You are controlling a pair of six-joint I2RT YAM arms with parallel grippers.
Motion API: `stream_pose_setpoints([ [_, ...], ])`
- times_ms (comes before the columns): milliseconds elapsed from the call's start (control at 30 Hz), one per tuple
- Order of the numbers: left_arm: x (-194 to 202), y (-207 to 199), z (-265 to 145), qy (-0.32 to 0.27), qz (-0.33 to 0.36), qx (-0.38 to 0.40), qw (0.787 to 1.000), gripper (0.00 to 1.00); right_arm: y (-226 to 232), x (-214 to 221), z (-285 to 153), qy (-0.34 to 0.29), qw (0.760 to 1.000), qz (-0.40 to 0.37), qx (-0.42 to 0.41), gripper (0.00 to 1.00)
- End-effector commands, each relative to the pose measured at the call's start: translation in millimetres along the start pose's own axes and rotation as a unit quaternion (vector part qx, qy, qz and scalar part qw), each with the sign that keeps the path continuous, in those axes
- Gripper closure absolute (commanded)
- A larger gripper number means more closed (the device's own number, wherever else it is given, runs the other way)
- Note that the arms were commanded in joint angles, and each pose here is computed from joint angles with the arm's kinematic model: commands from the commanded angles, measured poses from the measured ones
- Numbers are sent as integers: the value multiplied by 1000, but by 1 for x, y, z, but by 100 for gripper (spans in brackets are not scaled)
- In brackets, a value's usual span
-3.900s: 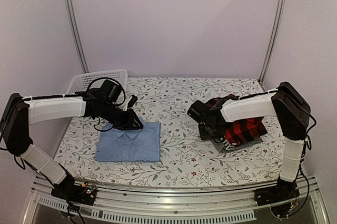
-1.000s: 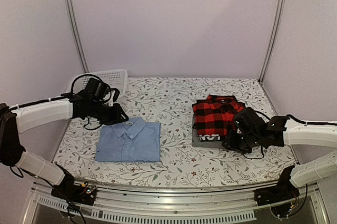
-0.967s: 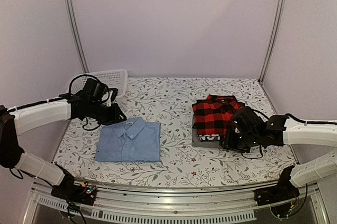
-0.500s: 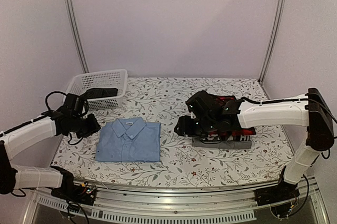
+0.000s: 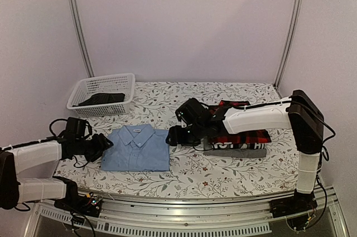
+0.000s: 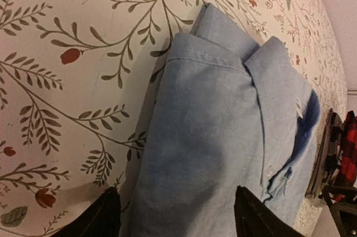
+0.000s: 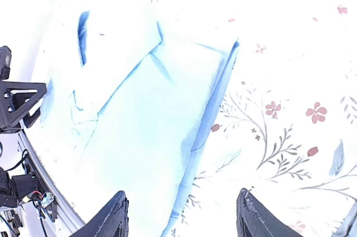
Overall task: Fold and stack the long sleeve shirts
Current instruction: Pick up the square-folded shirt from the center of the board.
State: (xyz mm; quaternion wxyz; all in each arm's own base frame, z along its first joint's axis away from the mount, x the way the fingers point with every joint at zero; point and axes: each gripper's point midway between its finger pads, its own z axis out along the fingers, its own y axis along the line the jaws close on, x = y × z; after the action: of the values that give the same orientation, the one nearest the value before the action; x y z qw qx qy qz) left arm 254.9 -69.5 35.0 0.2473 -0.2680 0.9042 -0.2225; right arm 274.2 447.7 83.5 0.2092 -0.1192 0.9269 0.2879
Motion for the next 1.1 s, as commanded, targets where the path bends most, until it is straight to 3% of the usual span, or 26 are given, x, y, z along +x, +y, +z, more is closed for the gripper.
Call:
stream_pose_setpoints([
  [0,2,-30,-3,-5,-5,85,996,30,8,-1,13,9,1000,-16,-19,34],
  [433,44,-76,4,47,25,100,994,31,-35,-14,30,8,1000,5,11,31],
  [567,32,-55,-1,24,56,17,998,31,-47,-21,30,3,999,-1,39,29],
  [667,22,-49,-6,16,67,0,998,32,-51,-23,32,4,999,-5,49,29],
  [1067,33,-35,15,88,97,-22,991,46,-52,-17,53,29,996,-28,79,28],
])
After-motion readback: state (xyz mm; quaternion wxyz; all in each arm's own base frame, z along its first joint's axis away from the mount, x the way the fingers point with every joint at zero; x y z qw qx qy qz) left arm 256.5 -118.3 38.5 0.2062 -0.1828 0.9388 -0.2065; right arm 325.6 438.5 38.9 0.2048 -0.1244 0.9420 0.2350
